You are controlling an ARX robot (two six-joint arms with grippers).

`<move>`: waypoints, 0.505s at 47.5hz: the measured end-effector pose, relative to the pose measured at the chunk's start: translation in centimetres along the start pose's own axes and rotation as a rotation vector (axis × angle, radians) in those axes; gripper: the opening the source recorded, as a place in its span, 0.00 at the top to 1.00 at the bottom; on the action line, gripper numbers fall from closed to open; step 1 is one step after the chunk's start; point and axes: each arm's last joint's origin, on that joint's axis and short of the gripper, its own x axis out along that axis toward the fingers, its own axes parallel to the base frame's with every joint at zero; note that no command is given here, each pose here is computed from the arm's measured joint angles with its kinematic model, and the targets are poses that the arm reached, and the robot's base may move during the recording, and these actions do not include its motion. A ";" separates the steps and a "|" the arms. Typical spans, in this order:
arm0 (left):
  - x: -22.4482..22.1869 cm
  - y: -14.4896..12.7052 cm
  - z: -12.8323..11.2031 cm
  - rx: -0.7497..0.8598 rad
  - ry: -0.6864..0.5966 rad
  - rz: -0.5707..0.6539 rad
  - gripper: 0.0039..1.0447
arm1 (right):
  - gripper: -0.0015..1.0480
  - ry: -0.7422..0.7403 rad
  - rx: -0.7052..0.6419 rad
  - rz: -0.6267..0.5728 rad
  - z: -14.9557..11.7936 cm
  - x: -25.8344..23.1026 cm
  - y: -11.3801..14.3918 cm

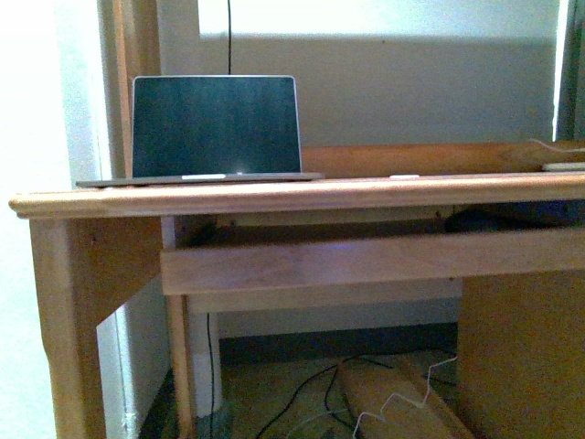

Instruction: Place mouse

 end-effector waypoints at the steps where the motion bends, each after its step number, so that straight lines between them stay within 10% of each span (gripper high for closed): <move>1: 0.0 0.0 0.0 0.000 0.000 0.000 0.07 | 0.07 0.000 0.000 -0.001 0.0 0.0 0.0; 24: 0.4 -0.1 0.0 -0.186 0.154 -0.144 0.07 | 0.07 0.000 0.000 0.001 0.0 0.0 0.0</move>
